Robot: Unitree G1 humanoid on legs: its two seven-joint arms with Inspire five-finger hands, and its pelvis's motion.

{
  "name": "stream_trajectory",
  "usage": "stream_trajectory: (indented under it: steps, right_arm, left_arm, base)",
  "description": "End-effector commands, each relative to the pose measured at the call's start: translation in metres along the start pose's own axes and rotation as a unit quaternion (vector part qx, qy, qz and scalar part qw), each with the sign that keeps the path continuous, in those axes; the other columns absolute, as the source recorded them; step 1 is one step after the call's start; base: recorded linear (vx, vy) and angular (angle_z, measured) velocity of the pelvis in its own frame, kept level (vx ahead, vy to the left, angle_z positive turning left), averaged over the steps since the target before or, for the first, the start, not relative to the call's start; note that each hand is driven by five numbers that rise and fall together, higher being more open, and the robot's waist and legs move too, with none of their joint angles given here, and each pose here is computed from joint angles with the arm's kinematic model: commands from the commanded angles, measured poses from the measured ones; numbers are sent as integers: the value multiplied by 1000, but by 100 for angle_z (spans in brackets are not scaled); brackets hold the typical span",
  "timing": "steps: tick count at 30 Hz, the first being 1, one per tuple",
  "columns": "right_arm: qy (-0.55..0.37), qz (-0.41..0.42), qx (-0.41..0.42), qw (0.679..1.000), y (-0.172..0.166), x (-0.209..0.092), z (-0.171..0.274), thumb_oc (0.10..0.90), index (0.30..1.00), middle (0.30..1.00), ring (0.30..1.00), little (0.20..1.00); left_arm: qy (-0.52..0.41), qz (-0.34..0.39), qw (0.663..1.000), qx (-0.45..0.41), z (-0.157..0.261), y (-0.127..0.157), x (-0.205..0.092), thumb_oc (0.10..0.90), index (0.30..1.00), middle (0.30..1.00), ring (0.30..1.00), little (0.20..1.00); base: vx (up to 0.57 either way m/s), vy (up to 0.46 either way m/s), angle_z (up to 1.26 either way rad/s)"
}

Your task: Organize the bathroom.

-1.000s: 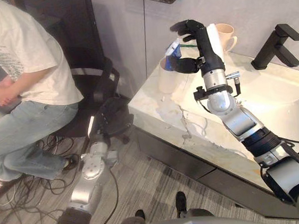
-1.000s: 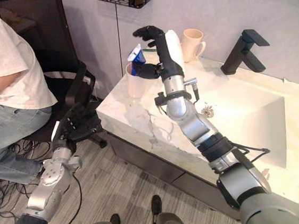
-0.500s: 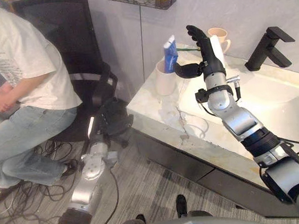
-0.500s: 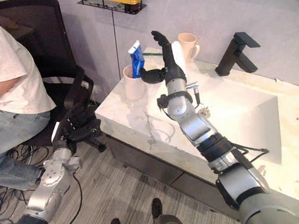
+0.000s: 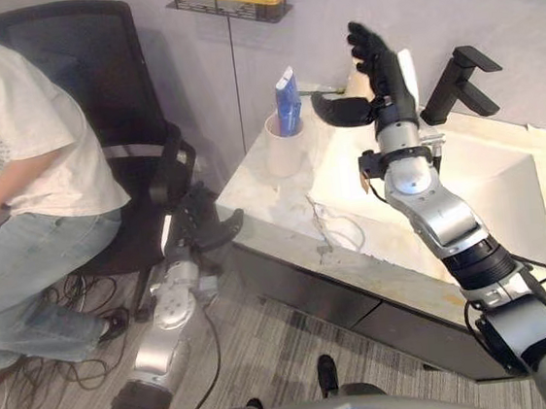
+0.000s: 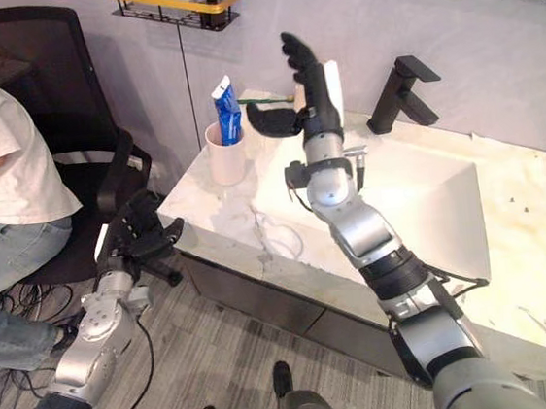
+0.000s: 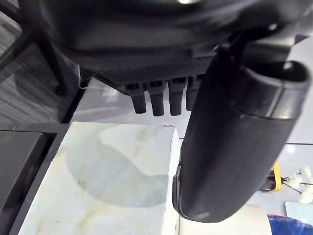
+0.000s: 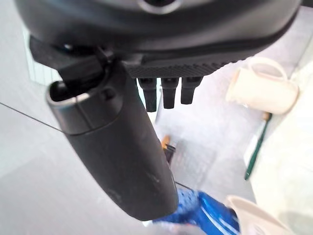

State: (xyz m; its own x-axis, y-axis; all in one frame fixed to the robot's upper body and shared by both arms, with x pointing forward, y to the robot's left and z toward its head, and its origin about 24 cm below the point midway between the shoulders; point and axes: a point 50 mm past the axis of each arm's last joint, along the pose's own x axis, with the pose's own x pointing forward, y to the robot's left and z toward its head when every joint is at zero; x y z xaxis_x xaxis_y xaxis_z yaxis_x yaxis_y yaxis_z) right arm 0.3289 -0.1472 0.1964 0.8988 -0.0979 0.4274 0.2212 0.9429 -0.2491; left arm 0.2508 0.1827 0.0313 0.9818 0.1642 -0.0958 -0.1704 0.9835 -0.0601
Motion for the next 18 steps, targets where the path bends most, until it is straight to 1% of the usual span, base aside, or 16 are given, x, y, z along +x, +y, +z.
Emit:
stream_trajectory:
  steps: [1, 4, 9, 10, 11, 13, 15, 16, 18]
  right_arm:
    - [-140, -122, 49, 981, -48, 15, 50, 800, 900, 900, 900, 900]
    - [-141, -178, 55, 972, -78, 12, 42, 800, 900, 900, 900, 900]
    - [-155, -242, 31, 957, -120, 4, 36, 800, 900, 900, 900, 900]
    - [-159, -269, 10, 950, -138, -2, 33, 800, 900, 900, 900, 900]
    - [-162, -279, 6, 947, -144, -4, 33, 800, 900, 900, 900, 900]
    - [-169, -317, -12, 933, -170, -14, 30, 800, 900, 900, 900, 900]
    - [-173, -336, -19, 926, -178, -19, 29, 800, 900, 900, 900, 900]
    - [-174, -369, -46, 912, -200, -30, 26, 800, 900, 900, 900, 900]
    - [-171, -396, -65, 900, -215, -37, 24, 800, 900, 900, 900, 900]
  left_arm:
    - [-78, -4, 997, -6, 24, -3, 5, 800, 900, 900, 900, 900]
    - [-56, 16, 998, 1, 11, 5, 5, 800, 900, 900, 900, 900]
    - [-36, 50, 998, 22, -5, 25, 3, 800, 900, 900, 900, 900]
    - [-19, 66, 997, 21, -15, 34, 1, 800, 900, 900, 900, 900]
    - [-15, 70, 997, 24, -17, 37, 0, 800, 900, 900, 900, 900]
    - [2, 96, 994, 43, -28, 49, -4, 800, 900, 900, 900, 900]
    - [16, 110, 993, 43, -34, 53, -6, 800, 900, 900, 900, 900]
    - [54, 141, 988, 34, -53, 66, -12, 800, 900, 900, 900, 900]
    - [78, 166, 982, 44, -66, 75, -19, 800, 900, 900, 900, 900]
  base:
    - [-5, 58, -8]
    - [4, 53, -5]
    - [1, 22, -12]
    - [2, 17, -13]
    - [3, 15, -15]
    - [1, 9, -22]
    - [0, 8, -19]
    - [2, 7, -17]
    - [1, -1, -17]
